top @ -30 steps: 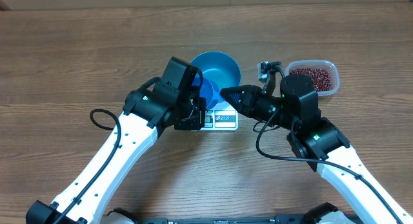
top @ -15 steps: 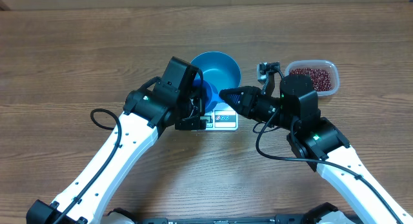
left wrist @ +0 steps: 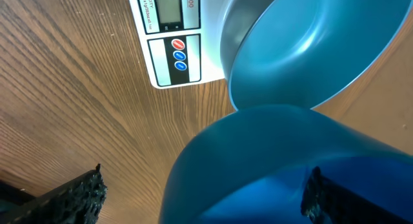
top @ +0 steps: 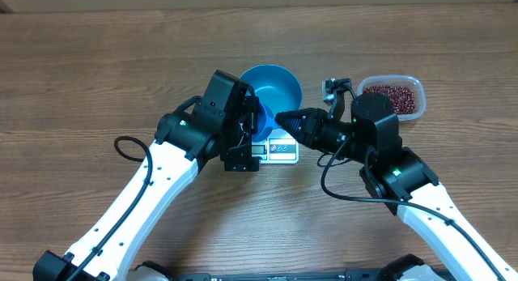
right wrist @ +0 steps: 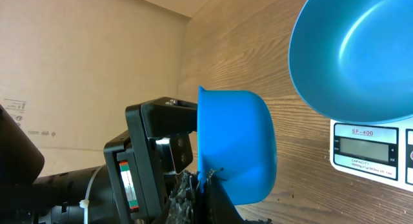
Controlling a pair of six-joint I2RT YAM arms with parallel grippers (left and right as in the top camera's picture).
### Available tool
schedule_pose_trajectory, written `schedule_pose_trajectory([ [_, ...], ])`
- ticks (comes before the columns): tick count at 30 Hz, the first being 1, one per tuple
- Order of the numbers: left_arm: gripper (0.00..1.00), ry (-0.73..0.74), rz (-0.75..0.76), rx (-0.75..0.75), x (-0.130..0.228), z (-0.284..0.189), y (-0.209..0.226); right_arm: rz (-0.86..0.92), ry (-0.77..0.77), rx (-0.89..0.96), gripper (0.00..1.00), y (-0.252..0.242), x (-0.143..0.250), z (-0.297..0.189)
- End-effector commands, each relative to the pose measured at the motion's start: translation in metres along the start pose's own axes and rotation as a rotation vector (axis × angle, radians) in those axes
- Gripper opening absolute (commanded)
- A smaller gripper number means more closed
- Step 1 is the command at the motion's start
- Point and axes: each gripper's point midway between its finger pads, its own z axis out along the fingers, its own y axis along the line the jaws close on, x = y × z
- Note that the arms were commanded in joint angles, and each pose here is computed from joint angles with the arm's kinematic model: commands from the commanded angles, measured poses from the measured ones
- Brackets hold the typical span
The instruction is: Scoop item into bowl and weigh 150g on scale
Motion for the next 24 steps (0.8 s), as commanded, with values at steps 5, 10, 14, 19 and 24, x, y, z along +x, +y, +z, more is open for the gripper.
schedule_pose_trajectory([
  [5,1.00,0.018,0.063,0.031,0.008,-0.010,-0.006,-0.015,-0.048,0.002,0.04,0.006,-0.011,-0.002],
  [10,1.00,0.021,0.086,0.059,0.009,-0.019,-0.009,-0.014,-0.068,0.015,0.04,0.004,-0.015,-0.002],
  [14,0.99,0.013,0.110,0.098,0.009,-0.030,-0.012,-0.007,-0.085,0.023,0.04,0.001,-0.021,-0.005],
  [19,0.98,0.004,0.152,0.165,0.010,-0.050,-0.017,0.008,-0.118,0.035,0.04,-0.006,-0.033,-0.010],
  [24,0.96,-0.042,0.191,0.243,0.005,-0.073,-0.023,0.016,-0.151,0.051,0.04,-0.013,-0.044,-0.016],
])
